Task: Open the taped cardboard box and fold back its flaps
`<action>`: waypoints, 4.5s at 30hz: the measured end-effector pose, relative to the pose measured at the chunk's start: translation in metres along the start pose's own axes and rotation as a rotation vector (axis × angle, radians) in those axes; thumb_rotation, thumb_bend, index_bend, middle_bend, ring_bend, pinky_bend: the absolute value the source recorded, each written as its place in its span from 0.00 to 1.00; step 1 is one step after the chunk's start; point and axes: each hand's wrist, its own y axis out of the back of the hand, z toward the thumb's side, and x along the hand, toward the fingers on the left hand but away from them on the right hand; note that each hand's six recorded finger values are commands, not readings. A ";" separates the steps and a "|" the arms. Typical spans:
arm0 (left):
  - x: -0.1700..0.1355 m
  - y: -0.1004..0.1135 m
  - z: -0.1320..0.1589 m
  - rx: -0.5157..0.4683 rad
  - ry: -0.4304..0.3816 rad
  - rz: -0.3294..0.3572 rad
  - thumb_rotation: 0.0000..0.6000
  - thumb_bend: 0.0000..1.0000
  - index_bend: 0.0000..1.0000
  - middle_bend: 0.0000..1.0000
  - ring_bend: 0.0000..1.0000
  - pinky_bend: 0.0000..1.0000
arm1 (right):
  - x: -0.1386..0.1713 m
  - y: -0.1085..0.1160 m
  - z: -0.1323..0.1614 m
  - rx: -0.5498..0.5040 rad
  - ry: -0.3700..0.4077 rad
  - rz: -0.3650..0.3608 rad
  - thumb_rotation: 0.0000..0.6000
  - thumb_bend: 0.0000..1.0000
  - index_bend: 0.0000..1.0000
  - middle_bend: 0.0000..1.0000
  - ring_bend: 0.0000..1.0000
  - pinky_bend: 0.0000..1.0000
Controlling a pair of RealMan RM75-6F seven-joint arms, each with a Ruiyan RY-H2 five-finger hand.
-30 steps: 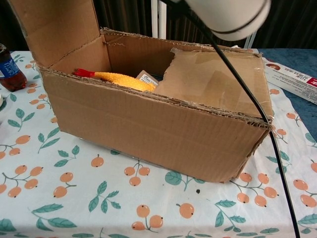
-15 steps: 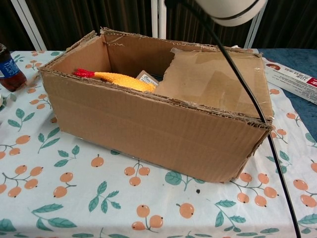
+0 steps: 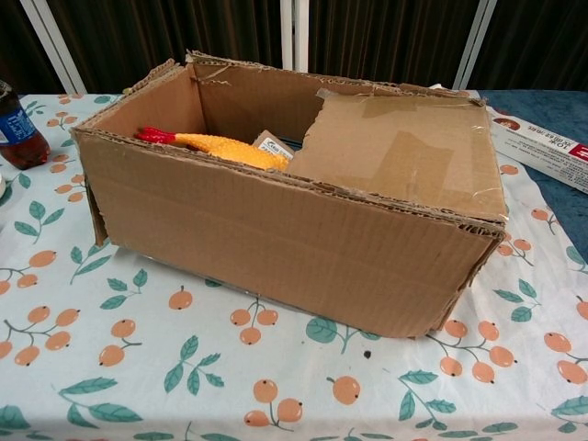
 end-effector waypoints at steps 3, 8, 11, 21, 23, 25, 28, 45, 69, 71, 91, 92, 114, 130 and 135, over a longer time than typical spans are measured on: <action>0.000 -0.002 0.003 -0.012 -0.011 -0.014 0.72 0.00 0.03 0.10 0.08 0.17 | 0.016 -0.021 -0.004 -0.050 0.001 0.102 1.00 0.77 0.10 0.06 0.00 0.00; 0.001 -0.003 0.005 -0.020 -0.014 -0.017 0.72 0.00 0.03 0.10 0.08 0.17 | 0.031 -0.050 -0.005 -0.059 0.019 0.208 1.00 0.82 0.16 0.10 0.00 0.00; 0.002 -0.002 0.004 -0.018 -0.013 -0.003 0.72 0.00 0.03 0.10 0.08 0.17 | 0.032 -0.061 -0.003 -0.083 0.036 0.230 1.00 0.88 0.21 0.12 0.00 0.00; 0.000 -0.006 -0.004 -0.023 0.003 -0.010 0.72 0.00 0.03 0.10 0.08 0.17 | 0.026 -0.088 -0.003 -0.086 0.067 0.286 1.00 0.96 0.32 0.23 0.00 0.00; 0.000 -0.006 -0.005 -0.025 0.006 -0.011 0.72 0.00 0.03 0.10 0.08 0.17 | 0.025 -0.091 -0.002 -0.082 0.073 0.298 1.00 0.96 0.32 0.23 0.00 0.00; 0.000 -0.007 -0.006 -0.025 0.009 -0.013 0.72 0.00 0.03 0.10 0.08 0.17 | 0.024 -0.095 0.000 -0.075 0.080 0.307 1.00 0.97 0.33 0.23 0.00 0.00; 0.000 -0.008 -0.008 -0.022 0.013 -0.019 0.72 0.00 0.03 0.10 0.08 0.17 | 0.023 -0.099 0.001 -0.064 0.085 0.323 1.00 0.98 0.34 0.23 0.00 0.00; 0.002 -0.011 -0.006 -0.022 0.009 -0.031 0.72 0.00 0.03 0.10 0.08 0.17 | 0.032 -0.099 -0.012 -0.036 0.058 0.349 1.00 1.00 0.48 0.39 0.00 0.00; 0.008 -0.010 0.013 -0.005 -0.021 -0.044 0.72 0.00 0.03 0.10 0.08 0.17 | 0.096 -0.023 -0.027 -0.071 0.042 0.191 1.00 1.00 0.49 0.52 0.02 0.00; 0.008 -0.010 0.015 -0.004 -0.025 -0.045 0.72 0.00 0.03 0.10 0.08 0.17 | 0.106 -0.018 -0.026 -0.077 0.048 0.174 1.00 1.00 0.49 0.52 0.03 0.00; 0.012 -0.013 0.031 0.008 -0.055 -0.063 0.72 0.00 0.03 0.10 0.08 0.17 | 0.227 -0.011 -0.041 -0.119 0.017 0.038 1.00 1.00 0.47 0.52 0.03 0.00; 0.012 -0.013 0.032 0.007 -0.058 -0.063 0.72 0.00 0.03 0.10 0.08 0.17 | 0.233 -0.014 -0.042 -0.120 0.008 0.037 1.00 1.00 0.47 0.52 0.03 0.00; 0.012 -0.015 0.048 0.012 -0.089 -0.045 0.72 0.00 0.03 0.10 0.08 0.17 | 0.367 -0.024 -0.088 -0.133 -0.285 -0.159 1.00 0.81 0.01 0.07 0.00 0.00; -0.010 -0.016 0.042 0.141 -0.093 0.094 0.68 0.00 0.03 0.06 0.07 0.17 | 0.436 -0.157 -0.146 -0.110 -0.934 -0.190 1.00 0.00 0.00 0.00 0.00 0.00; -0.019 -0.019 0.038 0.193 -0.092 0.093 0.63 0.00 0.03 0.06 0.07 0.17 | 0.435 -0.161 -0.146 -0.069 -0.958 -0.210 1.00 0.00 0.00 0.00 0.00 0.00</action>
